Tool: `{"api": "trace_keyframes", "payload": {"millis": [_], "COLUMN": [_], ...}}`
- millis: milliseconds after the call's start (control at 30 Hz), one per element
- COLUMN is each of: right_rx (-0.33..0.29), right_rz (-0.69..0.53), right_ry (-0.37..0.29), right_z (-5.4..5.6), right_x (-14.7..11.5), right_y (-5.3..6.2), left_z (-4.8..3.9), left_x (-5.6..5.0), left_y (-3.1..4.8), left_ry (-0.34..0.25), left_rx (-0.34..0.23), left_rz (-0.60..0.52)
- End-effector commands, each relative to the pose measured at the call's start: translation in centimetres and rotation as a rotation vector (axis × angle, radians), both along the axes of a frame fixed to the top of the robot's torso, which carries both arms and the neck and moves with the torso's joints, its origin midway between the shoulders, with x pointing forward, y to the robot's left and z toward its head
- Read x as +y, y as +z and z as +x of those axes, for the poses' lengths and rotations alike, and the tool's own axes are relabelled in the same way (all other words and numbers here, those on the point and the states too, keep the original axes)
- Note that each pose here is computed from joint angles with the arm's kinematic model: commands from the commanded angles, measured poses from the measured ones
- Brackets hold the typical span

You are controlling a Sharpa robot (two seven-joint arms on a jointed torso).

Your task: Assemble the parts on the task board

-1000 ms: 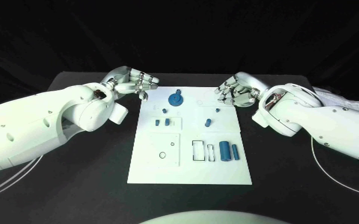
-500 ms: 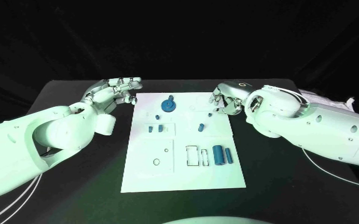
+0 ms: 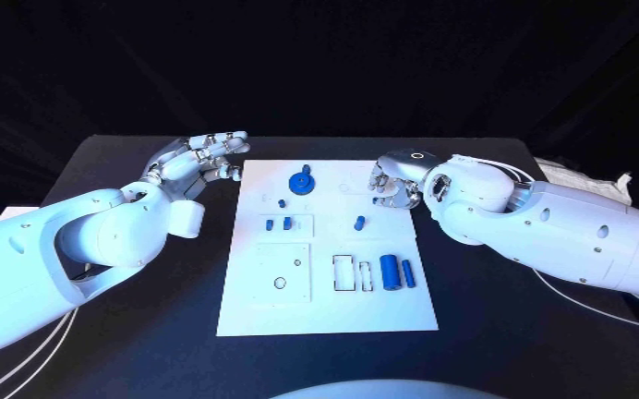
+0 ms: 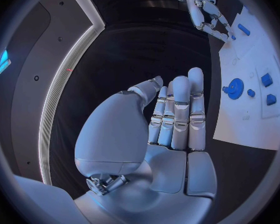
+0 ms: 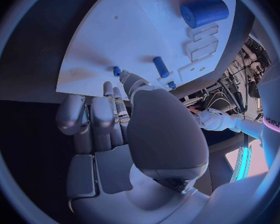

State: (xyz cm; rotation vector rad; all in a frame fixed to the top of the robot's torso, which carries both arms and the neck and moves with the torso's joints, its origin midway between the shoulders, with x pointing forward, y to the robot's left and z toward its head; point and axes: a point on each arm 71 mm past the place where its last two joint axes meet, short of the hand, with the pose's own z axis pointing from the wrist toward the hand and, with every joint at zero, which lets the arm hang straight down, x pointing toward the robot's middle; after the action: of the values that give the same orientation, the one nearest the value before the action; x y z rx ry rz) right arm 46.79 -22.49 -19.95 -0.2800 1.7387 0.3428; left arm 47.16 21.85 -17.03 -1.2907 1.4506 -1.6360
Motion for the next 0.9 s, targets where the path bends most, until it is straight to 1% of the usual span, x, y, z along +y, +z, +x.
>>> {"api": "trace_keyframes", "payload": {"millis": [33, 233, 500, 900], "right_rx": [0.028, 0.040, 0.063, 0.084], "right_rz": [-0.049, -0.046, -0.061, -0.080], "right_ry": [0.008, 0.014, 0.003, -0.007], "right_z": [0.0, 0.1, 0.2, 0.2], "right_x": [0.1, 0.4, 0.3, 0.2], "right_y": [-0.5, -0.9, -1.5, -2.0], "left_z": [-0.10, -0.14, -0.14, -0.23], "left_x": [-0.2, -0.3, -0.4, -0.7], "left_y": [0.12, 0.05, -0.04, -0.12], "left_ry": [-0.005, -0.005, -0.010, -0.026], "left_rx": [-0.012, -0.010, -0.004, 0.001], "left_rz": [-0.026, -0.026, -0.024, -0.016]}}
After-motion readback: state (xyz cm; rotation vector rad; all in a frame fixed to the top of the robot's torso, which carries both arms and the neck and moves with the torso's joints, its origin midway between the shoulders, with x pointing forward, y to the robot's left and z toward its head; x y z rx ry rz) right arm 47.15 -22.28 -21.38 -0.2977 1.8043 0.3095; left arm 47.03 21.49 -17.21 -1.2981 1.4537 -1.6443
